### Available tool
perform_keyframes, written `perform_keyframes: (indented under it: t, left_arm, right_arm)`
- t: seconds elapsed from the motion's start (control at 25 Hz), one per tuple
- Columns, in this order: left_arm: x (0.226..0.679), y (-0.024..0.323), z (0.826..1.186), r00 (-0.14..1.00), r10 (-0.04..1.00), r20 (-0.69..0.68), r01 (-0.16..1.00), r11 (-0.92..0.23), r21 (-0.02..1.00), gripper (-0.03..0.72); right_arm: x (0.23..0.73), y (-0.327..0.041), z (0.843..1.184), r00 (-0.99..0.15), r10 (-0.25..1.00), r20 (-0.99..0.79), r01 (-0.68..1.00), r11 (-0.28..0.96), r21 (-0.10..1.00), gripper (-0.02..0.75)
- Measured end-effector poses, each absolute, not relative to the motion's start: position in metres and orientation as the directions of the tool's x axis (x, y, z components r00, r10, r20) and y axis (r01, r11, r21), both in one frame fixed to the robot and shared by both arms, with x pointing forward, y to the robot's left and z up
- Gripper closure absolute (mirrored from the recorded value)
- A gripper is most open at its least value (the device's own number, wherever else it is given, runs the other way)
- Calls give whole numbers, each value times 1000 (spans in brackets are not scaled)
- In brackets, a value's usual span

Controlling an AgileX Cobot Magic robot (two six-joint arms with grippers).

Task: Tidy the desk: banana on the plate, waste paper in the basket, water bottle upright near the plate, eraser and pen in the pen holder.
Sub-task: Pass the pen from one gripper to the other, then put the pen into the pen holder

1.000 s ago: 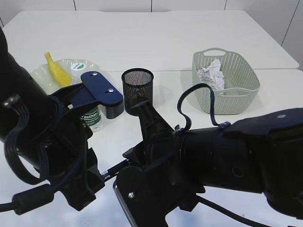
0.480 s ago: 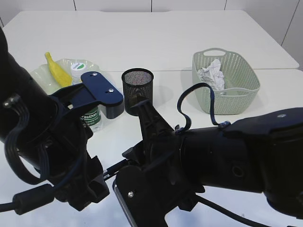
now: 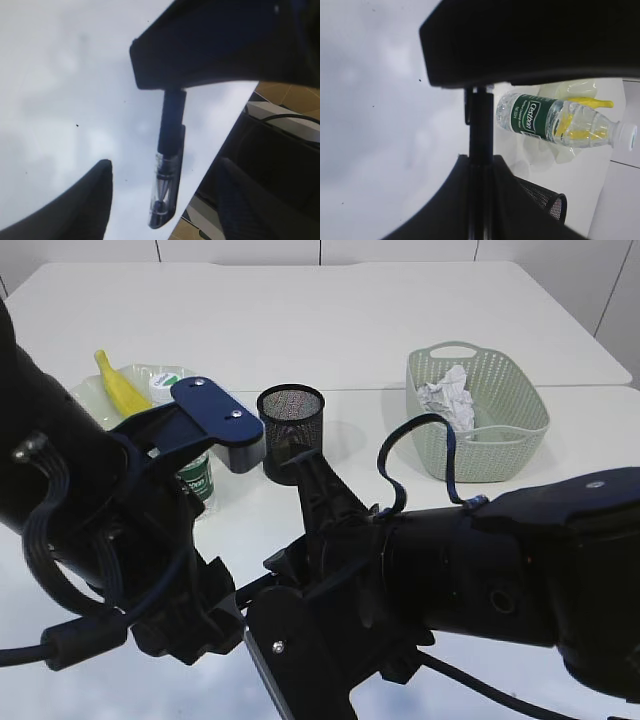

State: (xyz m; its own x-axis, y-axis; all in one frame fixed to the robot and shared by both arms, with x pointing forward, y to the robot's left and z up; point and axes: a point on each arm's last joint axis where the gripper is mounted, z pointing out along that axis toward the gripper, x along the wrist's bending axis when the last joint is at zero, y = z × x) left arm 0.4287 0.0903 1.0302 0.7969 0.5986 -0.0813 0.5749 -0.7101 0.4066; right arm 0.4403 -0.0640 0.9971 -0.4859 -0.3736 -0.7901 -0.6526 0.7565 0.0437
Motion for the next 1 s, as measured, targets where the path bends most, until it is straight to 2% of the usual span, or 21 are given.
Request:
perform_keyframes:
  t: [0.16,0.48,0.84,1.0]
  left_arm:
    - [430,96,1039,776,626,-85,593,-676,438,234]
    - [439,131,1066,702,709,-76,636,-575,515,234]
    - [439,143,1069,670,739,-69,668,-560,490,234]
    - [440,143,1069,648,759,-70,684,-539,491,237]
  right_arm:
    - [441,-64,997,-494,-366,-789,-643,764,49,690]
    - [441,-65,997,-533,-318,-784,-608,788,94,691]
    - [443,-67,997,-593,-232,-771,-544,822,171,691]
    - [458,-80,997,-647,-119,-753,-439,866,240,691]
